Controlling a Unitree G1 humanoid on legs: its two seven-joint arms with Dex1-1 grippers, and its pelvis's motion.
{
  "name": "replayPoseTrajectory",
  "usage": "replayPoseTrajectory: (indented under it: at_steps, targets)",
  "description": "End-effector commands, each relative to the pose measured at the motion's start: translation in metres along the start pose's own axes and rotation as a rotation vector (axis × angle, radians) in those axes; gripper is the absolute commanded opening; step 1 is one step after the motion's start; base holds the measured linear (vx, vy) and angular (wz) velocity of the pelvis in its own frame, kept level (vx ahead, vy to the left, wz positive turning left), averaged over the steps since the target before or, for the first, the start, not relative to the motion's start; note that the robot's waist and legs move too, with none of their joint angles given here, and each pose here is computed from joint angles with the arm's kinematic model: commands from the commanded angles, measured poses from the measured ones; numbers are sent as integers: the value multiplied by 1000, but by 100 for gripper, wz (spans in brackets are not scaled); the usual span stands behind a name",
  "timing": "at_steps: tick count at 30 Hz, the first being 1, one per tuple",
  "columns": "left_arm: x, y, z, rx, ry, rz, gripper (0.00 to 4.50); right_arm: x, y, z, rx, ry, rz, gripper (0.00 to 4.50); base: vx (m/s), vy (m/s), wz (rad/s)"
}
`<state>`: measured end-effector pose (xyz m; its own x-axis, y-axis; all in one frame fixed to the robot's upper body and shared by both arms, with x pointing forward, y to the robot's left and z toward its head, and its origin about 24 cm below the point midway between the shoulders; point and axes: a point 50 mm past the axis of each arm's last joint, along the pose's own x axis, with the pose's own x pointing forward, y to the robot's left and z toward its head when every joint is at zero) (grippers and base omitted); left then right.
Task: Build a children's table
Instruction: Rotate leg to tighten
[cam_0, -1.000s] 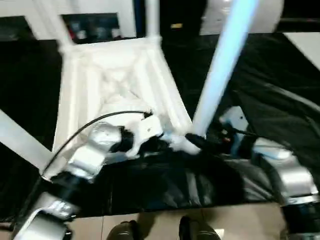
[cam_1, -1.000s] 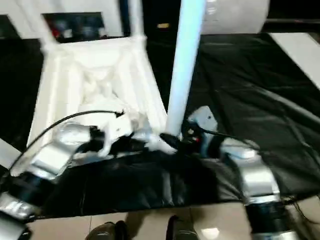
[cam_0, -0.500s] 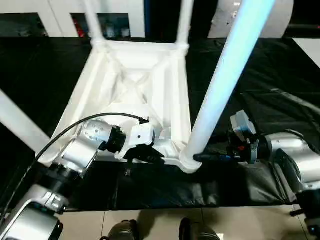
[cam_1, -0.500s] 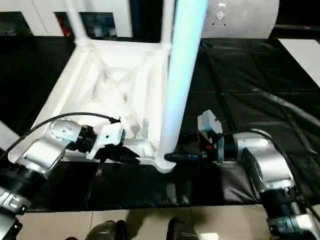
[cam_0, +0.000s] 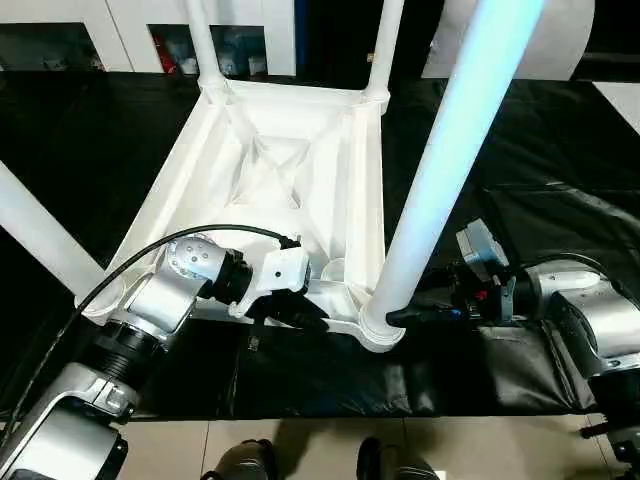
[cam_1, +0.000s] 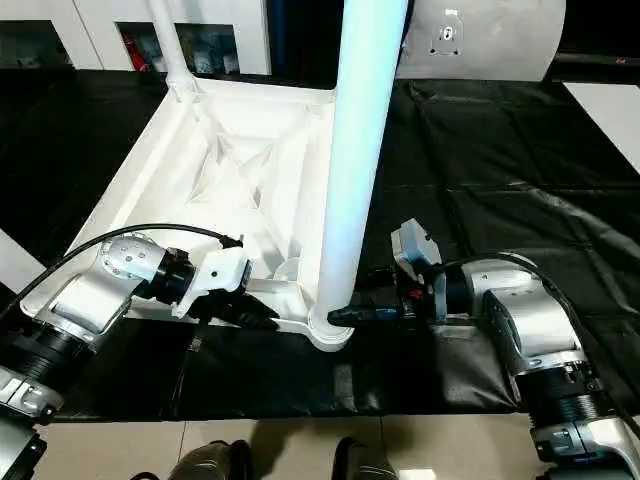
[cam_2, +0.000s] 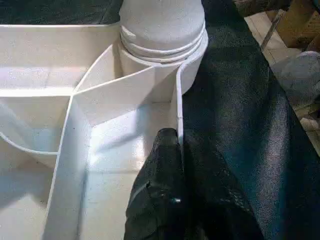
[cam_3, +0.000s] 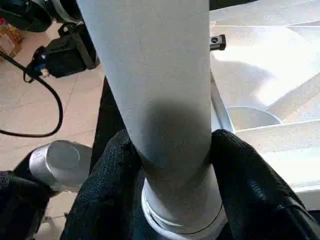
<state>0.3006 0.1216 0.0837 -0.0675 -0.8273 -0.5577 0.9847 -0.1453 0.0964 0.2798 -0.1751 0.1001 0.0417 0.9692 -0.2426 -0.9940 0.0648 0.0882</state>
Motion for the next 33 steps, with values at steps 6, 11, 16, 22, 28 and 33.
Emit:
replayPoseTrajectory:
  at_steps: [6, 11, 16, 22, 28, 33]
  targets:
    - [19, 9, 22, -90, -93, 132, 0, 27, 17, -8, 108, -67, -95, 188, 0, 0, 0]
    - [40, 10, 37, -130, -145, 213, 0, 53, 19, -13, 139, -111, -318, 187, 0, 0, 0]
    - [58, 20, 55, -186, -181, 347, 0, 85, 15, -6, 200, -174, -556, 186, 0, 0, 0]
    - [67, 33, 68, -202, -189, 510, 0, 105, -3, 7, 347, -286, -874, 186, 0, 0, 0]
    - [64, 30, 61, -179, -158, 507, 0, 93, -8, 4, 320, -293, -930, 276, 0, 0, 0]
    - [50, 25, 47, -156, -132, 461, 0, 65, -4, -4, 191, -230, -888, 327, 0, 0, 0]
